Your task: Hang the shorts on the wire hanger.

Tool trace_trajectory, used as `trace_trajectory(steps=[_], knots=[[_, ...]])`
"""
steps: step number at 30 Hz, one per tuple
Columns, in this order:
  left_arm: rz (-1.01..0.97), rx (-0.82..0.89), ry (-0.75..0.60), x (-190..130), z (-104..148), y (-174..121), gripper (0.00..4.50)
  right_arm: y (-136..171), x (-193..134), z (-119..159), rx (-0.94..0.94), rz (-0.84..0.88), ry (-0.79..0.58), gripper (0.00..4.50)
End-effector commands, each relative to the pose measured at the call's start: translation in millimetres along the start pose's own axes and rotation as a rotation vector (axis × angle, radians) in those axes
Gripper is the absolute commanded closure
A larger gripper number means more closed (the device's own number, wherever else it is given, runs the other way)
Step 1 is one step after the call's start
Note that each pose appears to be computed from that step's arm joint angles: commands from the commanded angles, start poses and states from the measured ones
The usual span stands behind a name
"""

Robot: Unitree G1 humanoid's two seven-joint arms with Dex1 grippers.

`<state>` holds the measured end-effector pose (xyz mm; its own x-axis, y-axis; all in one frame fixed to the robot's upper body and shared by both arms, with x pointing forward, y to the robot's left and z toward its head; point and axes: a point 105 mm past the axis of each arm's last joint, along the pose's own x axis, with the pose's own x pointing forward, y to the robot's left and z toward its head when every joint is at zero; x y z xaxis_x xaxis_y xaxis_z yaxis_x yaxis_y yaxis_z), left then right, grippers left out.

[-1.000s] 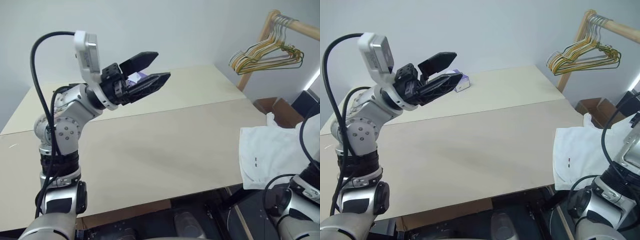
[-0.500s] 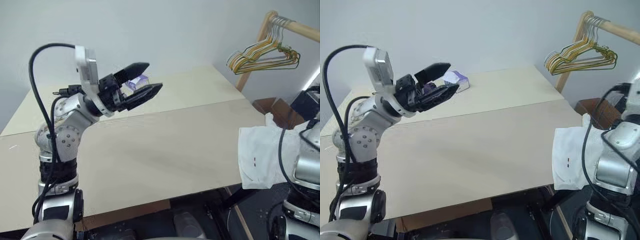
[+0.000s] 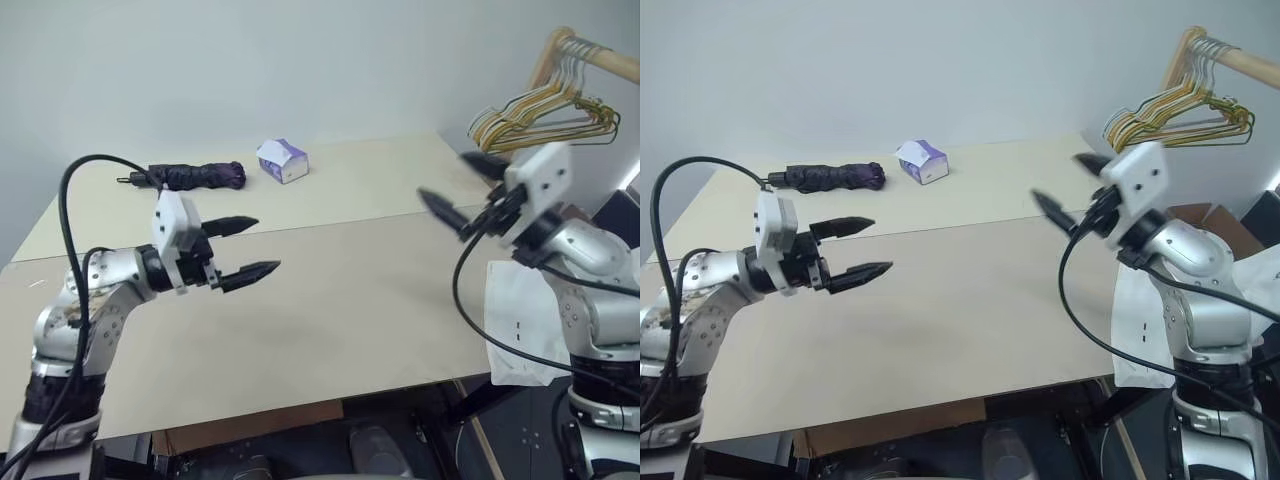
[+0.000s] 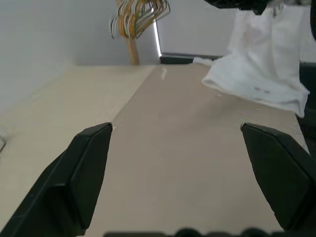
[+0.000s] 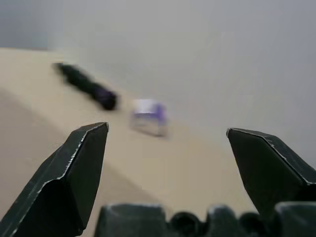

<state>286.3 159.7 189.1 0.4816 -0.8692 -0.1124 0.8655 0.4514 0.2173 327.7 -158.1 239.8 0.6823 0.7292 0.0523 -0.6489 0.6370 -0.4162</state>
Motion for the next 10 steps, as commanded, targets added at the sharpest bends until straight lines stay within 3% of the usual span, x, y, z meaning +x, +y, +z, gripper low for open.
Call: trace_trajectory(steps=[1,3,10], knots=[[-0.041,0.094,0.047,-6,1,-11,0.0,24,11,1,0.04,0.25,0.003,0.03],[-0.047,0.097,0.066,-8,-4,-16,0.0,33,16,-2,0.042,0.349,0.02,0.03],[-0.002,0.059,0.078,-11,-6,-17,0.0,39,22,-6,0.027,0.392,0.019,0.03]])
